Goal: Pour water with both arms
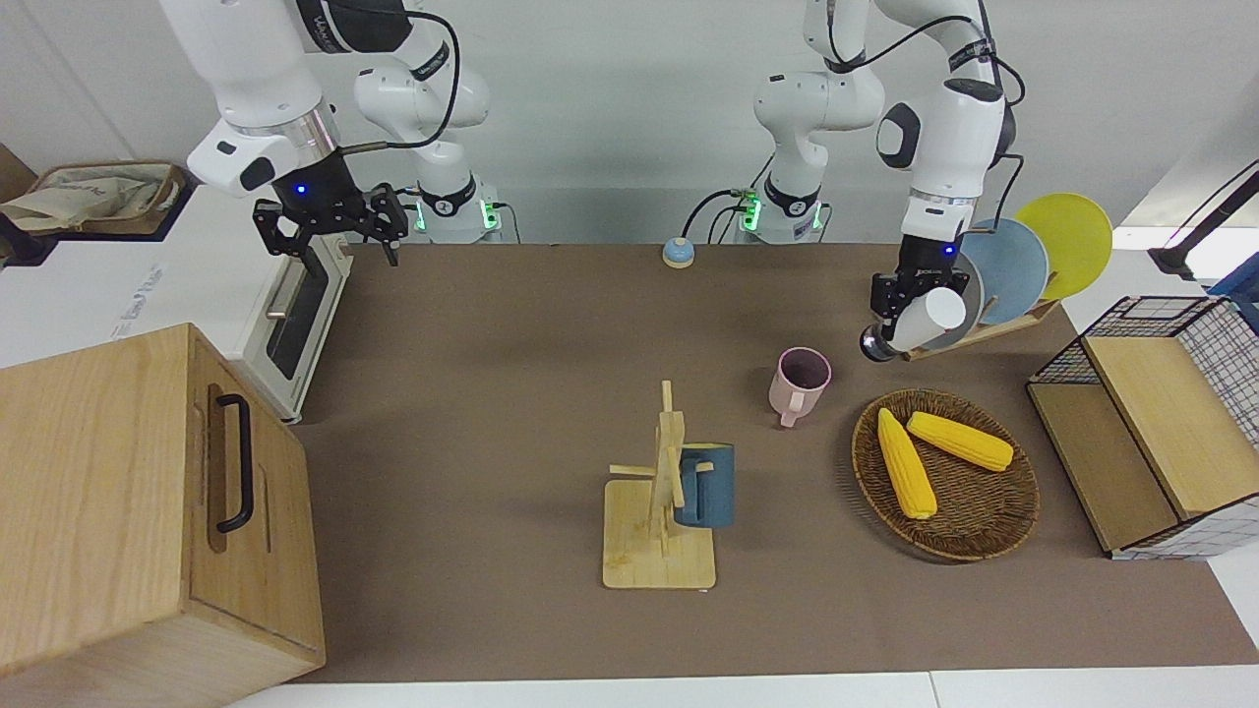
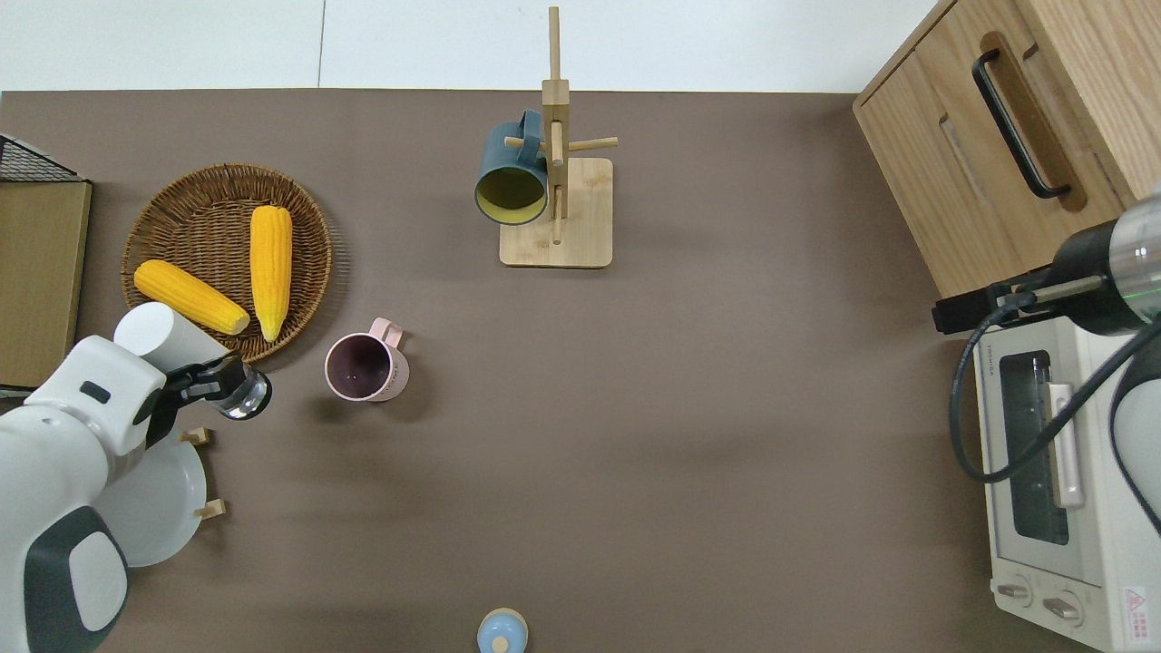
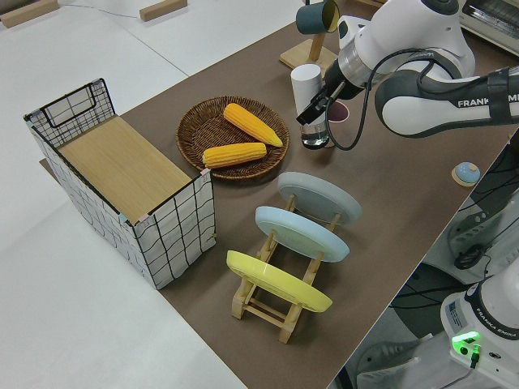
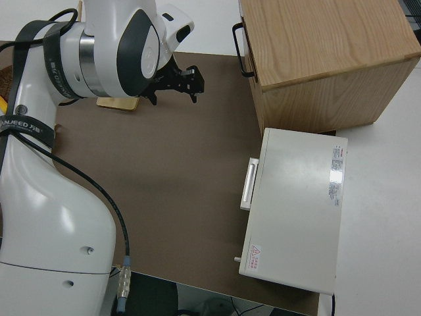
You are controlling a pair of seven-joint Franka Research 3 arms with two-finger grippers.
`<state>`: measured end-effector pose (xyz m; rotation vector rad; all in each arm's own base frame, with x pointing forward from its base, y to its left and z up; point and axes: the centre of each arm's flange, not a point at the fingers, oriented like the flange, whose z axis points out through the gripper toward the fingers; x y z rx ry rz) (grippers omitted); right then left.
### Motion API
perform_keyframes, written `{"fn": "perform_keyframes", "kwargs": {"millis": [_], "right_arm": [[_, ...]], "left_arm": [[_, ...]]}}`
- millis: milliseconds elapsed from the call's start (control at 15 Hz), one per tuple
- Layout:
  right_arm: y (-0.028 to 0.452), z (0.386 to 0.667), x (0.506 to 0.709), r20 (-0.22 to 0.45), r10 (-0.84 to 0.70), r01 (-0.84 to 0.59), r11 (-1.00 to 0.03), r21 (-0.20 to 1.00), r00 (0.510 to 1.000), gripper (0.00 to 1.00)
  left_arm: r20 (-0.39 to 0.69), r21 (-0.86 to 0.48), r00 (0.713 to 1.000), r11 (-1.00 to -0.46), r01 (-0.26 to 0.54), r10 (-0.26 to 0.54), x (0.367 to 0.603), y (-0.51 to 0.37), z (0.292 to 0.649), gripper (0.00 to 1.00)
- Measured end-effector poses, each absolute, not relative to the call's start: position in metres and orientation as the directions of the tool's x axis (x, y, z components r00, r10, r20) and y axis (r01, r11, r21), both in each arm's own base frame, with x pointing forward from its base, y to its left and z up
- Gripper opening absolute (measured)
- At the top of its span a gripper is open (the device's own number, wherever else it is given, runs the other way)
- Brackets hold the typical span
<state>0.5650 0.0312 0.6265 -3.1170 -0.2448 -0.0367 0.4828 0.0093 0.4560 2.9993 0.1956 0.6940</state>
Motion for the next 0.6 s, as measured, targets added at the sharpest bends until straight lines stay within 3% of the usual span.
{"fn": "perform_keyframes", "kwargs": {"millis": [467, 600], "right_arm": [[0.031, 0.626, 0.565, 0.025, 0.156, 0.156, -0.988, -0.013, 0.987, 0.99], [0.031, 0.626, 0.565, 0.025, 0.156, 0.156, -0.988, -0.013, 0.987, 0.99]], "left_arm": [[0.554, 0.077, 0.814, -0.984, 0.16, 0.176, 0.502, 0.045, 0.524, 0.64], [0.595, 0.073, 0.779, -0.978, 0.193, 0.198, 0.508, 0.067, 0.55, 0.64]]}}
